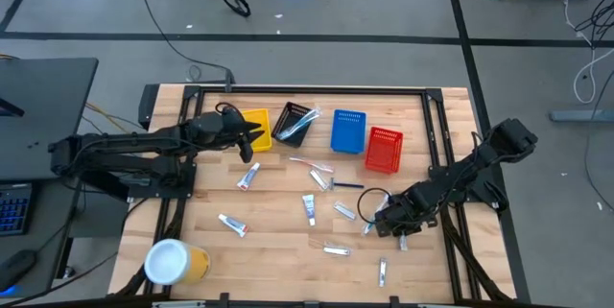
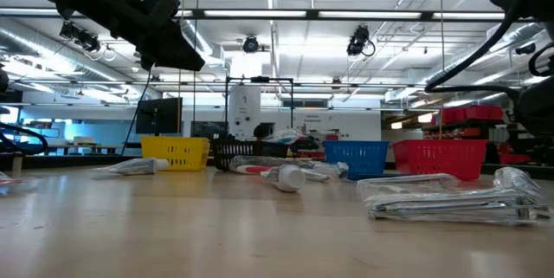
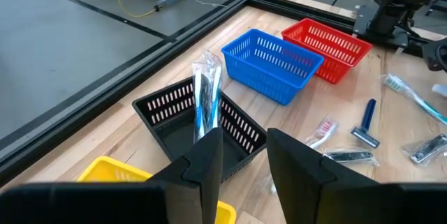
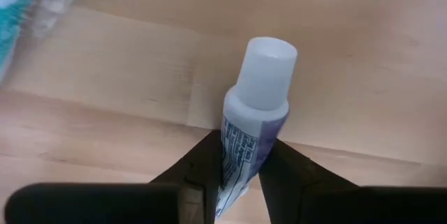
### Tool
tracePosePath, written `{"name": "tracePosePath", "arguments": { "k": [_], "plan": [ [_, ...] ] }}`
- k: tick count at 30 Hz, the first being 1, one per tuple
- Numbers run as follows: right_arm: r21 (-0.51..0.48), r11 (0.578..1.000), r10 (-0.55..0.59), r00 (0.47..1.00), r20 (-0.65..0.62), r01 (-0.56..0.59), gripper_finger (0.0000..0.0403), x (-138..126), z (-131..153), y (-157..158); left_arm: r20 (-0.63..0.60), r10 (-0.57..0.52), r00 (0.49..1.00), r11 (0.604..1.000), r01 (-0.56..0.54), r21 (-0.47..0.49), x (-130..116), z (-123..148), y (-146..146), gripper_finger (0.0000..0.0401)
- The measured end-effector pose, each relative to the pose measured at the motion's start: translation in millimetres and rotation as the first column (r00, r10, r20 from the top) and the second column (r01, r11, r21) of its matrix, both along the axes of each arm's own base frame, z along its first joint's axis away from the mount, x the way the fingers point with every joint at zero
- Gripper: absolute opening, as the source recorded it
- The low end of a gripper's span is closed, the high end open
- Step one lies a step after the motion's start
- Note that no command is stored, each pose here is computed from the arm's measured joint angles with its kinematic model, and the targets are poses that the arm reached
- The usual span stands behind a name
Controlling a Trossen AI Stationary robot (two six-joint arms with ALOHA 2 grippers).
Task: Pick & Place Travel size toiletries
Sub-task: Put the blue toothpaste into the blue bin
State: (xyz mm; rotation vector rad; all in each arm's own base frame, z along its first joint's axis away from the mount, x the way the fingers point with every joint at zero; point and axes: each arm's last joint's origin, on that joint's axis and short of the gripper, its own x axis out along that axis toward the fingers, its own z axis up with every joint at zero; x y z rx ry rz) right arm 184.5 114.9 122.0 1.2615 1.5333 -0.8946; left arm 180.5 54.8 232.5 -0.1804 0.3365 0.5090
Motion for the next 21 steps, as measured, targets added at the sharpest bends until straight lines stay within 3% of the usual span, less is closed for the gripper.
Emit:
{"name": "tracePosePath", "arguments": {
  "k": [9, 17, 21],
  "plan": [
    [-0.022, 0.999, 0.040, 0.996, 0.080, -0.039, 0.0092, 10, 9, 3, 0.001, 0.000, 1.000, 1.000, 0.000, 0.000, 0, 0, 0, 0.0120],
    [-0.261, 0.965, 0.123, 0.928, 0.352, -0.029, 0.0091, 30, 32, -4, 0.003, 0.000, 1.000, 1.000, 0.000, 0.000, 0, 0, 0, 0.0120],
    [-0.396, 0.918, 0.191, 0.861, 0.471, 0.013, 0.0091, 43, 39, -17, 0.003, 0.000, 1.000, 1.000, 0.000, 0.000, 0, 0, 0, 0.0120]
  ]
}}
